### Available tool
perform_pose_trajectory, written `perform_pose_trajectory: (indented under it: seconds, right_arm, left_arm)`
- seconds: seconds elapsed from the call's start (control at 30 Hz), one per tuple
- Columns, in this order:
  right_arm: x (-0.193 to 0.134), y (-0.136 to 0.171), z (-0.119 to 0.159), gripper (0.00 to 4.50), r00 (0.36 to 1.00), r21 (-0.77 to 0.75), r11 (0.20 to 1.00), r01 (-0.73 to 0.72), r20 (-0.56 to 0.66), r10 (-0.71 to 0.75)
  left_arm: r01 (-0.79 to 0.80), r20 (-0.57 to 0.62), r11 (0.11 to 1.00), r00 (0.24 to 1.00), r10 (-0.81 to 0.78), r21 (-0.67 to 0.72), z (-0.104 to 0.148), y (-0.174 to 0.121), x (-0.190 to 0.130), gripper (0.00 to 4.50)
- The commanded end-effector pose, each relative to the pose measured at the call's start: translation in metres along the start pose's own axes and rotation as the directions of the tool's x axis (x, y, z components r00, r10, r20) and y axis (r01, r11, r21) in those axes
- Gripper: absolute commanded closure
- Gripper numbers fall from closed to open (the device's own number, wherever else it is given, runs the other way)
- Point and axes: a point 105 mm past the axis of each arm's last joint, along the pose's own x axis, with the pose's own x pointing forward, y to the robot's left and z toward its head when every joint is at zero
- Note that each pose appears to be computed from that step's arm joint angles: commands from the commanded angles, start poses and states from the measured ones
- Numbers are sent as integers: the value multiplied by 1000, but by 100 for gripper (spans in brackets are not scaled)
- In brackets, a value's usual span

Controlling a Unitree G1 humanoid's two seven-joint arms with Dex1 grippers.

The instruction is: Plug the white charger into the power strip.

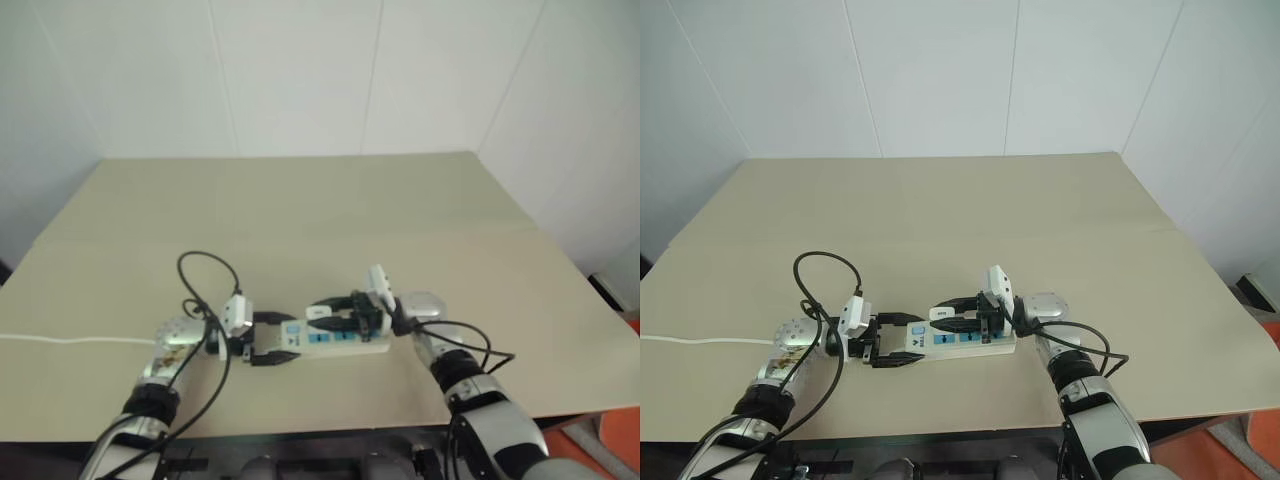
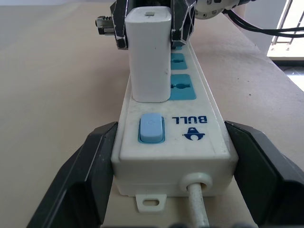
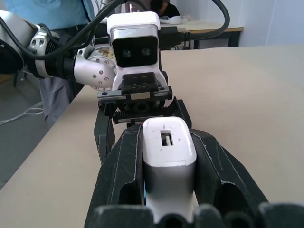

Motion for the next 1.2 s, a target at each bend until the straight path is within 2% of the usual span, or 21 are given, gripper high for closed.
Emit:
perform_pose_trajectory:
  seconds: [0.03,0.2,0.43,0.77,0.97,1.03,1.1,1.2]
  right_arm:
    - [-12,18,-52,335,980,147,989,-3,-194,31]
    - [-8,17,-59,335,969,209,978,-3,-242,55]
    - [-7,25,-61,335,968,178,983,-37,-237,79]
    - [-12,23,-44,3,984,85,994,-70,-159,83]
    - [-27,18,-25,3,982,-7,996,-92,-168,90]
    - [-33,14,-18,0,981,-31,996,-89,-174,82]
    - [-39,12,-12,0,979,-56,994,-94,-185,82]
    - [-45,10,-6,0,978,-79,993,-94,-193,77]
  left_arm:
    - [49,-39,998,998,-50,-32,-9,-14,0,125]
    - [54,-40,997,998,-56,-49,-9,-17,1,125]
    - [52,-55,997,997,-56,-61,-9,-17,-2,125]
    - [41,-45,997,998,-43,-61,-7,-17,0,125]
    - [7,-22,995,1000,-10,-103,-1,-9,3,125]
    - [6,10,992,1000,-5,-127,6,-7,4,53]
    - [32,67,988,998,-21,-154,18,-8,4,2]
    - [54,96,988,995,-41,-145,31,-12,1,1]
